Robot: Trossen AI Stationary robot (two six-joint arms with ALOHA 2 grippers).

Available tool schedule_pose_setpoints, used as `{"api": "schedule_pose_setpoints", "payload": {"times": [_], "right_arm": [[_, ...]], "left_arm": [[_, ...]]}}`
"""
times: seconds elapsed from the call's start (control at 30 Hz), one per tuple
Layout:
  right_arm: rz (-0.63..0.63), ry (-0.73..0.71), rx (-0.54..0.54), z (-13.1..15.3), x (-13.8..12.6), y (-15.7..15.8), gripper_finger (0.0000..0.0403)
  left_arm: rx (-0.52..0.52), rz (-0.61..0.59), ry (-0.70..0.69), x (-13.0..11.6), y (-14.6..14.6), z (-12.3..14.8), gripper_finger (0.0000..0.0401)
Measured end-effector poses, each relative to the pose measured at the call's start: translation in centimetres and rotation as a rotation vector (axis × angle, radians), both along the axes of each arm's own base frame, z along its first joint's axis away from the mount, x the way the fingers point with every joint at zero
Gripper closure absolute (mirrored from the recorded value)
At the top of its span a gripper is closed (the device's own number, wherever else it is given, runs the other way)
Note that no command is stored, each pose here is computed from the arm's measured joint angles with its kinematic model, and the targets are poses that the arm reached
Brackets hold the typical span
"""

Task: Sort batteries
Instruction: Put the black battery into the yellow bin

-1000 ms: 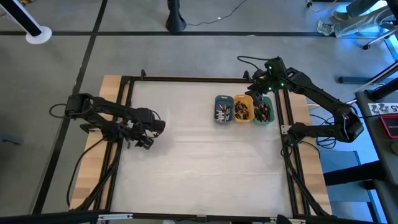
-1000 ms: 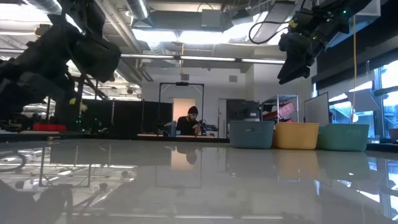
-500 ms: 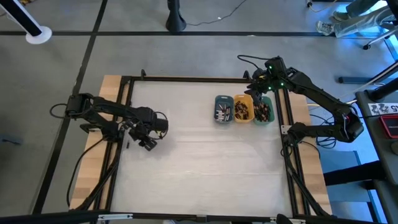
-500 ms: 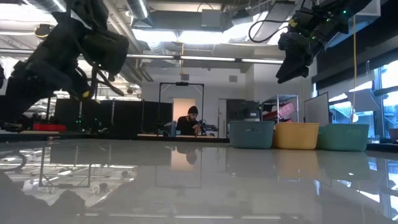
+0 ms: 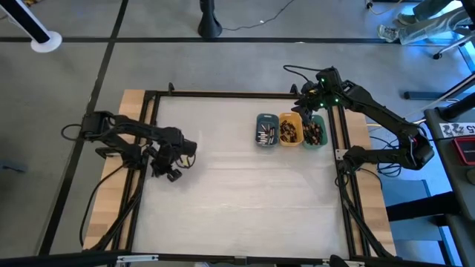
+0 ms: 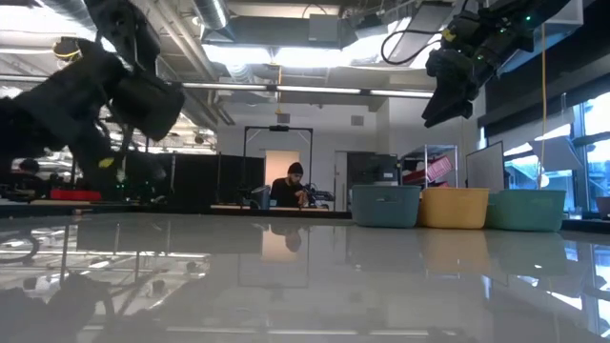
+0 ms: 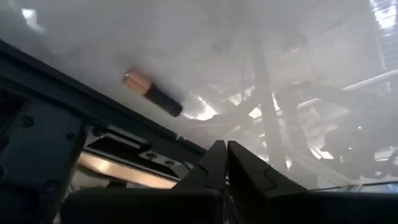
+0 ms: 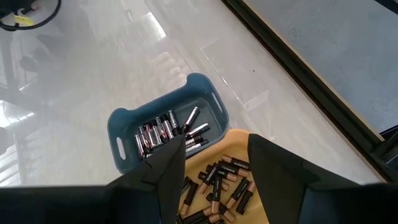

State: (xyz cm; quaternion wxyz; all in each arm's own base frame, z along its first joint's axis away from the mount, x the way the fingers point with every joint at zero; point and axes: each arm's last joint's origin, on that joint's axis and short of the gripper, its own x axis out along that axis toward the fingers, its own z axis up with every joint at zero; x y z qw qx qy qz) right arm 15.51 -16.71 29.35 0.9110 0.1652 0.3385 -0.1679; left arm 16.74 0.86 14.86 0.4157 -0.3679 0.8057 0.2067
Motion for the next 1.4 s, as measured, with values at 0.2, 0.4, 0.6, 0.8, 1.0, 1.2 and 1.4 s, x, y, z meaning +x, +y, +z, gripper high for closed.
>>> {"api": "schedule_pose_setpoints", "payload": {"times": [0.2,0.4,0.6,0.8,1.0,1.2,1.4], "right_arm": [[0.005,-0.006,0.002,0.0,0.0,0.0,0.0226],[0.007,-0.006,0.0,0.0,0.0,0.0,0.0226],[0.003,-0.017,-0.008,0.1,0.1,-0.1,0.0226],[-0.012,-0.021,0.009,0.1,0.1,-0.1,0.0226],[-0.043,-0.047,0.033,0.3,0.2,-0.2,0.0226],[-0.047,-0.06,0.052,0.3,0.2,-0.2,0.0226],[-0.069,-0.108,0.034,0.7,0.5,-0.5,0.0226]], "left_arm": [[-0.039,0.007,0.094,-0.2,0.6,-1.8,0.04],[-0.064,-0.115,0.108,0.1,0.7,-3.0,0.0401],[-0.033,-0.199,0.106,0.0,0.9,-2.5,0.0401],[-0.017,-0.235,0.093,-0.3,0.5,-3.1,0.0401],[-0.009,-0.219,0.093,-1.0,0.4,-3.9,0.0401],[-0.008,-0.22,0.086,-1.2,0.4,-4.2,0.0401],[-0.008,-0.218,0.089,-1.2,0.4,-4.2,0.0401]]}}
